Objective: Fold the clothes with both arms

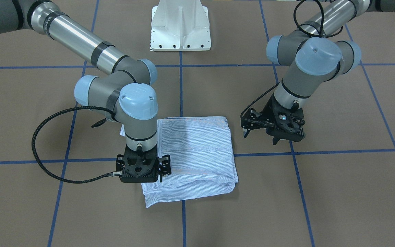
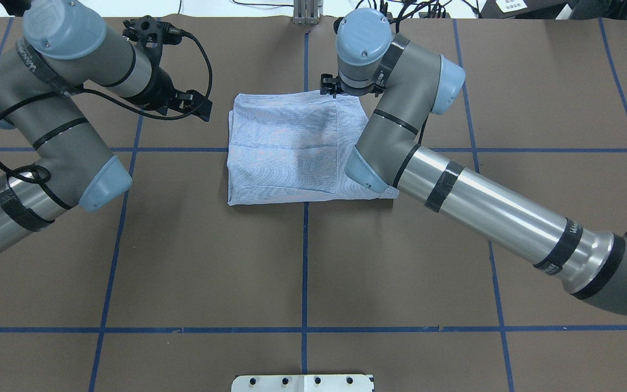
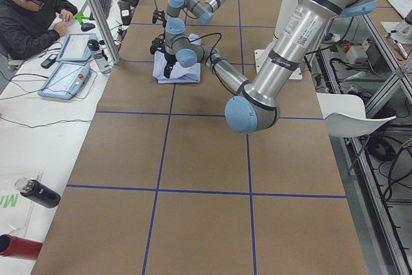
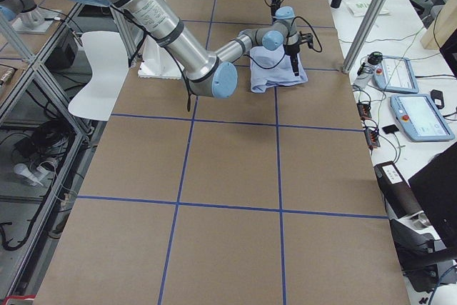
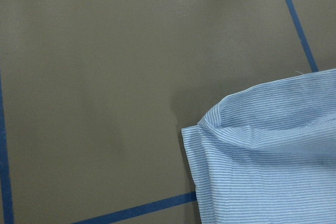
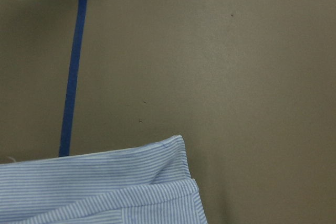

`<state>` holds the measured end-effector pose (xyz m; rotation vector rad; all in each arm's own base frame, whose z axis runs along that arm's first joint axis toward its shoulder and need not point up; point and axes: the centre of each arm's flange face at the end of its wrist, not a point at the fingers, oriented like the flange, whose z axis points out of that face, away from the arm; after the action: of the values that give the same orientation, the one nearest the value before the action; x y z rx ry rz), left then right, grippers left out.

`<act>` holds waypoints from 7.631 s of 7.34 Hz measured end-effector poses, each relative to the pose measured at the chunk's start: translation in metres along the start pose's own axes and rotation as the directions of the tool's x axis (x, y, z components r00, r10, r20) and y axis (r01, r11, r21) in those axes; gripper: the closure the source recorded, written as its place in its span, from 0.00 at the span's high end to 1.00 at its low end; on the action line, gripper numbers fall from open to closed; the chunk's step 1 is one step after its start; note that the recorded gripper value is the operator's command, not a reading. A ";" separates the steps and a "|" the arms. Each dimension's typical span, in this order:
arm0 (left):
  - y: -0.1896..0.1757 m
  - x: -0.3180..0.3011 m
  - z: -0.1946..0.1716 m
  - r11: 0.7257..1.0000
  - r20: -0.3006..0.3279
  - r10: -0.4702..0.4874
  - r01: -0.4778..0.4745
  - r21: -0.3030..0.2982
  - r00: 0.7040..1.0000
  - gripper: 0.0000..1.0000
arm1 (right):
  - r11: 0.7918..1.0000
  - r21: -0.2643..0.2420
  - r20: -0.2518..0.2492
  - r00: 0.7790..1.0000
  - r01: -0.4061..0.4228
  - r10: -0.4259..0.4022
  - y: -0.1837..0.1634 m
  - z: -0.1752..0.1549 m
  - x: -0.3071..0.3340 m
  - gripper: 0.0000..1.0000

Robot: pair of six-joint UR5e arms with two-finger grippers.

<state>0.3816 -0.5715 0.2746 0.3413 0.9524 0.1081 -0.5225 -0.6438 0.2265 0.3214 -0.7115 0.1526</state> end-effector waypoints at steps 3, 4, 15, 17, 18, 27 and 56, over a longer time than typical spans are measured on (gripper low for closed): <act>0.038 -0.021 -0.030 1.000 -0.015 0.011 -0.011 0.004 1.000 1.00 | 0.998 -0.069 0.046 0.999 -0.013 0.016 0.027 -0.018 0.082 1.00; 0.057 -0.034 -0.051 1.000 -0.004 0.021 -0.021 -0.002 1.000 1.00 | 0.995 -0.098 0.044 0.999 0.011 -0.007 0.036 -0.034 0.130 1.00; 0.191 -0.410 -0.206 0.990 0.223 0.109 -0.087 -0.110 0.969 1.00 | 0.933 -0.297 0.043 0.979 0.202 -0.198 0.181 -0.117 0.624 1.00; 0.241 -0.449 -0.219 0.992 0.162 0.040 -0.020 -0.121 0.986 1.00 | 0.934 -0.300 0.045 0.980 0.197 -0.192 0.184 -0.116 0.627 1.00; 0.255 -0.464 -0.218 0.991 0.160 0.002 0.019 -0.130 0.987 1.00 | 0.934 -0.299 0.045 0.981 0.196 -0.191 0.184 -0.116 0.627 1.00; 0.241 -0.467 -0.229 0.980 0.154 -0.028 0.057 -0.188 0.988 1.00 | 0.935 -0.298 0.044 0.981 0.192 -0.187 0.183 -0.117 0.627 1.00; 0.250 -0.459 -0.236 0.981 0.151 -0.017 0.046 -0.186 0.988 1.00 | 0.956 -0.280 0.102 0.993 0.092 -0.066 0.212 -0.160 0.710 1.00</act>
<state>-0.0612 -0.3897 0.5900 0.1560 0.7921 0.1412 0.0554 -0.3700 0.6332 0.0813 -0.7986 -0.0421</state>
